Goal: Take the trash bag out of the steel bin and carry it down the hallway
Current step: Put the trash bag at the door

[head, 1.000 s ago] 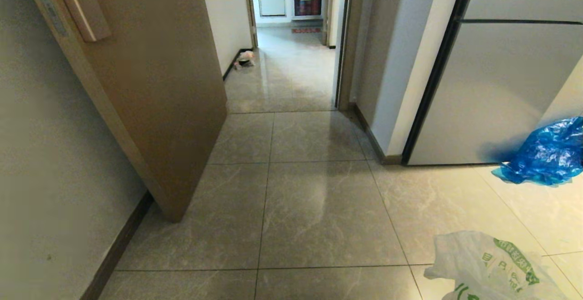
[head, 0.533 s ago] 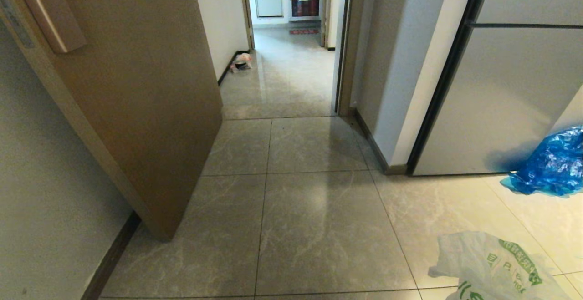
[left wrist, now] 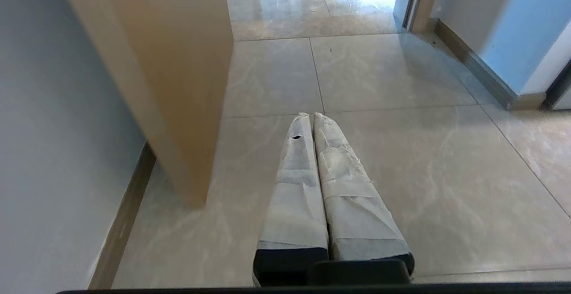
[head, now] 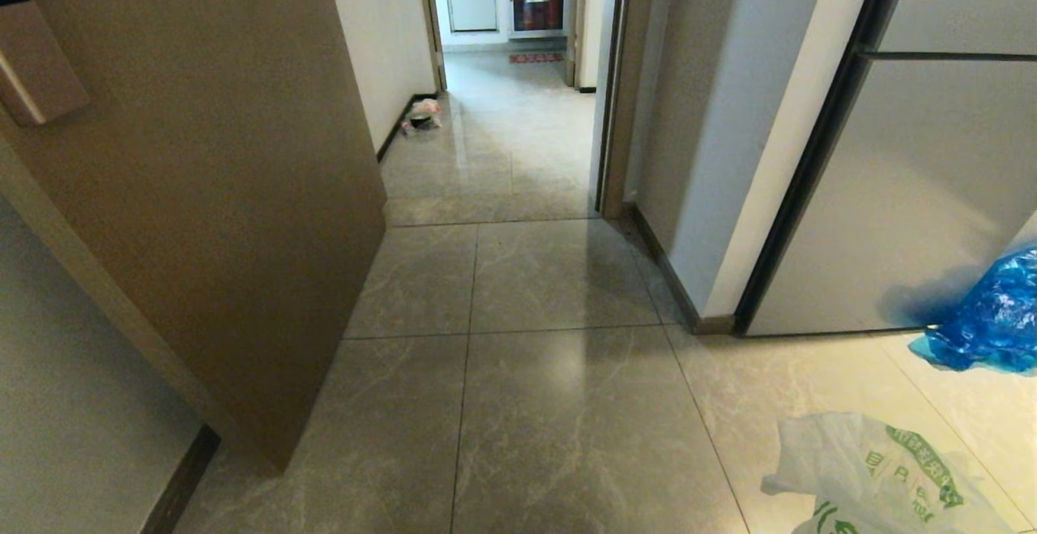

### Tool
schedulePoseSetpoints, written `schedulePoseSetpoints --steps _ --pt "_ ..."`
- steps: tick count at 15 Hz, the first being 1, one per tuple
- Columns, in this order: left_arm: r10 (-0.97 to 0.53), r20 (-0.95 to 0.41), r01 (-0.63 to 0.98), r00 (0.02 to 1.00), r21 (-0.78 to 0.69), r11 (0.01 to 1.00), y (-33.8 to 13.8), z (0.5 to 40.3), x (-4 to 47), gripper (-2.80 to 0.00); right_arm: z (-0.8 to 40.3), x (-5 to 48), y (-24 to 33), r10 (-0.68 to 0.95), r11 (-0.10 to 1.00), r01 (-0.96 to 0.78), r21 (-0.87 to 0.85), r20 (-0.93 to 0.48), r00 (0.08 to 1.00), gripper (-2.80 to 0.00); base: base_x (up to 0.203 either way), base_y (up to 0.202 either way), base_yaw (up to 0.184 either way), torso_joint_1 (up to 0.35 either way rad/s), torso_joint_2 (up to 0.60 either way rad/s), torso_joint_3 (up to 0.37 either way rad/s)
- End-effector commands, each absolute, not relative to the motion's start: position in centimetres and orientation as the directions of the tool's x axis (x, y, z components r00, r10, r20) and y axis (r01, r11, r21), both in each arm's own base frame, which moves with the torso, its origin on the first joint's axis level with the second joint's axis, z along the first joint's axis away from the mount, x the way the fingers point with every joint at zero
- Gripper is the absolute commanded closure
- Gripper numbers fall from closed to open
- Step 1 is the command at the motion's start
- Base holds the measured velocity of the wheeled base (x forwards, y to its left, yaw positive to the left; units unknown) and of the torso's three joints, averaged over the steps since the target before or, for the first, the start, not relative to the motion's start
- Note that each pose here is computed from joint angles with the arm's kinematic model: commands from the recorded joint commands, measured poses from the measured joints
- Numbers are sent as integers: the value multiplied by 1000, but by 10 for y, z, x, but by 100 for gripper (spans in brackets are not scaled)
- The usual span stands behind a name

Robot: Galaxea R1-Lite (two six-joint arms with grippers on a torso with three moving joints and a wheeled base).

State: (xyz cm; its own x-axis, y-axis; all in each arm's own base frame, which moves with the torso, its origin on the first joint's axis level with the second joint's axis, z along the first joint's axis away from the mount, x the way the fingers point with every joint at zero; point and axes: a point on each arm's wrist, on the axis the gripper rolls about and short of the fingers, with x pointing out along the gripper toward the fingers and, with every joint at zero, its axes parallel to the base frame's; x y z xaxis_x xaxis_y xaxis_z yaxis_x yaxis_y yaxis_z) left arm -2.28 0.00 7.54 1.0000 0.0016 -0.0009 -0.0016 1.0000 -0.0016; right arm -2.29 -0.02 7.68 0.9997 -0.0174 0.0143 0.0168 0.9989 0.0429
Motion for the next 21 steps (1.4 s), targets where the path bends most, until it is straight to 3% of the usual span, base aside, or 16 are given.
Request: schedulePoseSetpoints --steps 1,21 --pt "2 0 -2 1000 -2 1000 0 75 -23 0 76 -23 0 -17 999 16 43 14 1000 0 184 0 -5 2 5 5" --pt "2 0 -2 1000 -3 1000 0 75 -23 0 76 -23 0 -17 999 16 43 14 1000 0 183 0 -2 2 2 3"
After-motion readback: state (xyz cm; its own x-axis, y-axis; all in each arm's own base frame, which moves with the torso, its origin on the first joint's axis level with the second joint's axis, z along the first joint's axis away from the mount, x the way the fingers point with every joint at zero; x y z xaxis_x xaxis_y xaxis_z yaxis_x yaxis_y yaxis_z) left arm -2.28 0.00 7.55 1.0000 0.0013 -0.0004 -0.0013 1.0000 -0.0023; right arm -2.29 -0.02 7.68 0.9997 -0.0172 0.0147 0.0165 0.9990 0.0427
